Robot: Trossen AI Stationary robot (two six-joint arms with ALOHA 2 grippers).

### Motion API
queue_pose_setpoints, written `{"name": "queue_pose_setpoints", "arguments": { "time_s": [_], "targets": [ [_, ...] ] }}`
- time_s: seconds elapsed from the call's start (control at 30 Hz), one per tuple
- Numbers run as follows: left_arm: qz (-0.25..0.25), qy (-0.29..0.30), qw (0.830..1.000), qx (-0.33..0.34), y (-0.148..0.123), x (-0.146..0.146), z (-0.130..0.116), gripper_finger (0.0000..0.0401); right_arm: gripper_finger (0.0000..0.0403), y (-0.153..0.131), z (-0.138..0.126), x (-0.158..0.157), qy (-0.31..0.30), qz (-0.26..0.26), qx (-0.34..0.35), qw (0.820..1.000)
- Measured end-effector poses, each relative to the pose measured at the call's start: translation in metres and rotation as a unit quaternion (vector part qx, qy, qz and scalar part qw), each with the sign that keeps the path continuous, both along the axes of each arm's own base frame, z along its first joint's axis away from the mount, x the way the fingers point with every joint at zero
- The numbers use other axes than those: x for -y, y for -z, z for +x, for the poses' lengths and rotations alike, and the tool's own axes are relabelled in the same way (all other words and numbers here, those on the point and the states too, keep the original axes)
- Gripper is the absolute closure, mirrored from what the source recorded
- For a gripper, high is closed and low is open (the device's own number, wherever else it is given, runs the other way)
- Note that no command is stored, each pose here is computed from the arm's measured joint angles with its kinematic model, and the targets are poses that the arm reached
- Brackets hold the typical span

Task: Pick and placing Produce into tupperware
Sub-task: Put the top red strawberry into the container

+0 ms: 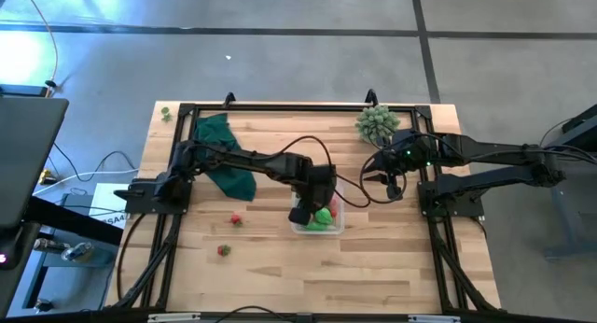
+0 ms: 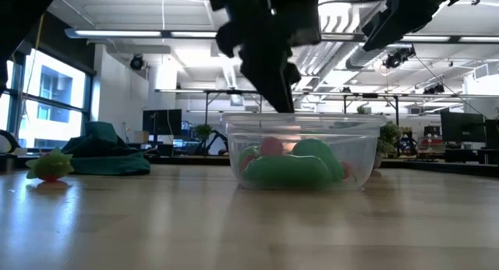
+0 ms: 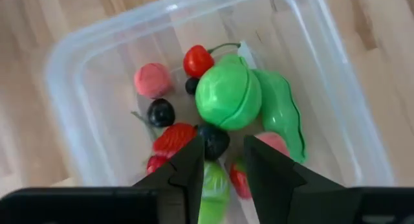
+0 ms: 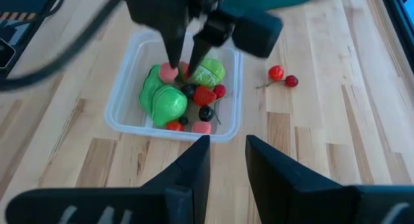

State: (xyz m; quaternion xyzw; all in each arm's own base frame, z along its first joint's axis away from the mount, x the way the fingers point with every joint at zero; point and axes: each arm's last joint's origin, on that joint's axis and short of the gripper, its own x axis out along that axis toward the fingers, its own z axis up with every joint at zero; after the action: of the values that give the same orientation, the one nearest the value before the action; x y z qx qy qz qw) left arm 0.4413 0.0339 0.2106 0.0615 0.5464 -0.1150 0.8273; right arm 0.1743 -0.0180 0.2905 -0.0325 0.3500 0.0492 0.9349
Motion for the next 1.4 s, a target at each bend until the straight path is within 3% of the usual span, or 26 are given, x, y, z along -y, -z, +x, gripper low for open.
{"name": "queue_pose_setpoints", "arguments": {
  "time_s": [0.33,0.73,0.97,1.23,1.4],
  "targets": [
    [0.010,-0.007,0.998,-0.056,-0.051,0.000,-0.010,0.0318,0.0313,0.000,0.000,0.000,0.000,0.000,0.000,1.000],
    [0.048,-0.018,0.997,-0.054,-0.091,0.002,-0.057,0.0318,0.0313,0.000,0.000,0.000,0.000,0.000,0.000,1.000],
    [0.045,-0.041,0.998,-0.029,-0.078,0.006,-0.106,0.0318,0.0313,0.000,0.000,0.000,0.000,0.000,0.000,1.000],
    [-0.008,-0.062,0.997,0.036,-0.032,0.020,-0.188,0.0318,0.0313,0.000,0.000,0.000,0.000,0.000,0.000,1.000],
    [-0.036,-0.050,0.997,0.036,-0.008,0.031,-0.230,0.0318,0.0313,0.000,0.000,0.000,0.000,0.000,0.001,1.000]
  ]
}}
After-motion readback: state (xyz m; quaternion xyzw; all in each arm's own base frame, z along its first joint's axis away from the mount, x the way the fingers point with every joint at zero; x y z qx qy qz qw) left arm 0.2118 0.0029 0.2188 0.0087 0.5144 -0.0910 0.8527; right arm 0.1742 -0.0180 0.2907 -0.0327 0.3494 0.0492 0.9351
